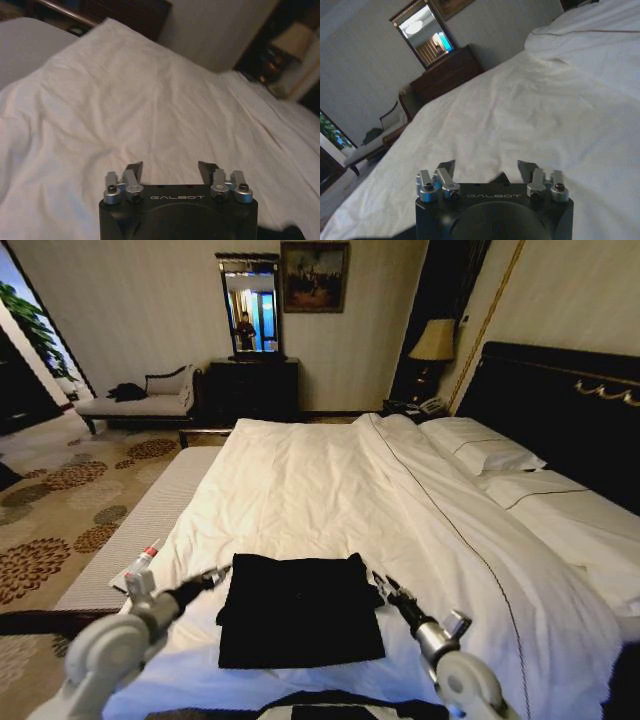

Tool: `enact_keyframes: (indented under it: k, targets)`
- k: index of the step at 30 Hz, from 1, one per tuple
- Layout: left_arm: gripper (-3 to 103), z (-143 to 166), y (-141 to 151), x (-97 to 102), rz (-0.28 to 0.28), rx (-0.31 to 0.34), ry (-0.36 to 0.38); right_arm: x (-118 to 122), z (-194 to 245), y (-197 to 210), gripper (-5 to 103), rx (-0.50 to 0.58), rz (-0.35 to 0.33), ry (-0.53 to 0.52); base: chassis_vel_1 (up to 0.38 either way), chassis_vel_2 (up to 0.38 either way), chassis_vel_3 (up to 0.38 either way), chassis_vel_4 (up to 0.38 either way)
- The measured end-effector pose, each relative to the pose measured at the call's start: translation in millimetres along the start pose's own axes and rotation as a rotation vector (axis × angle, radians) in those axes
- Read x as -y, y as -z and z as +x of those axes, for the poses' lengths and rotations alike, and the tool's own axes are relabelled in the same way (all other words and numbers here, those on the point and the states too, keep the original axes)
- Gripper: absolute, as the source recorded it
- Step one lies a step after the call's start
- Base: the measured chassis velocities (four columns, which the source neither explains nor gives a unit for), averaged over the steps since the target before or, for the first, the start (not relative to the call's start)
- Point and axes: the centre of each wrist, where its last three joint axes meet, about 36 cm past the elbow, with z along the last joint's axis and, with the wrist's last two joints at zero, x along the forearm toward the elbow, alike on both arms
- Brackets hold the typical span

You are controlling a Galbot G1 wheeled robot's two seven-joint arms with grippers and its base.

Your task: Fold the clothes on the bed.

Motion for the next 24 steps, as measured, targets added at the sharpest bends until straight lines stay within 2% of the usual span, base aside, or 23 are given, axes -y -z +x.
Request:
enact_keyframes:
  k: [1, 2, 3, 6, 7, 8, 11, 13, 16, 21, 22, 24]
  targets:
    - [76, -25, -2, -13.9, 0.037, 0.003, 0.015, 0, -6, 3, 77, 0.011, -0.005, 0.001, 0.000, 0.000, 0.000, 0.000]
    - [81, -36, -5, -18.6, 0.044, -0.001, 0.019, 0, -8, 2, 82, 0.012, -0.010, 0.001, 0.000, 0.000, 0.000, 0.000]
    - [81, -36, -5, -18.6, 0.044, -0.001, 0.019, 0, -8, 2, 82, 0.012, -0.010, 0.001, 0.000, 0.000, 0.000, 0.000]
    - [92, -90, -19, -27.7, 0.044, -0.014, 0.019, 3, -18, -3, 97, 0.007, -0.030, -0.008, 0.000, 0.000, 0.000, 0.000]
    - [92, -90, -19, -27.7, 0.044, -0.014, 0.019, 3, -18, -3, 97, 0.007, -0.030, -0.008, 0.000, 0.000, 0.000, 0.000]
    - [97, -99, -22, -28.9, 0.045, -0.020, 0.019, 4, -20, -4, 97, 0.005, -0.033, -0.010, 0.000, 0.000, 0.000, 0.000]
    - [100, -146, -49, -36.0, 0.030, -0.056, 0.020, 5, -33, -10, 100, 0.008, -0.059, -0.018, 0.000, 0.000, 0.000, 0.000]
    - [100, -151, -52, -36.8, 0.028, -0.060, 0.022, 5, -35, -12, 100, 0.009, -0.065, -0.020, 0.000, 0.000, 0.000, 0.000]
    - [100, -174, -71, -38.3, 0.032, -0.096, 0.029, 4, -44, -18, 100, 0.011, -0.097, -0.025, 0.000, 0.000, 0.000, 0.000]
    - [100, -184, -83, -42.9, 0.017, -0.115, 0.044, 10, -54, -24, 100, 0.001, -0.113, -0.041, 0.000, 0.000, 0.000, 0.000]
    - [103, -184, -83, -43.7, 0.017, -0.111, 0.041, 10, -55, -25, 100, -0.001, -0.114, -0.042, 0.000, 0.000, 0.000, 0.000]
    - [101, -183, -86, -45.1, 0.019, -0.104, 0.040, 11, -57, -27, 100, -0.004, -0.117, -0.045, 0.000, 0.000, 0.000, 0.000]
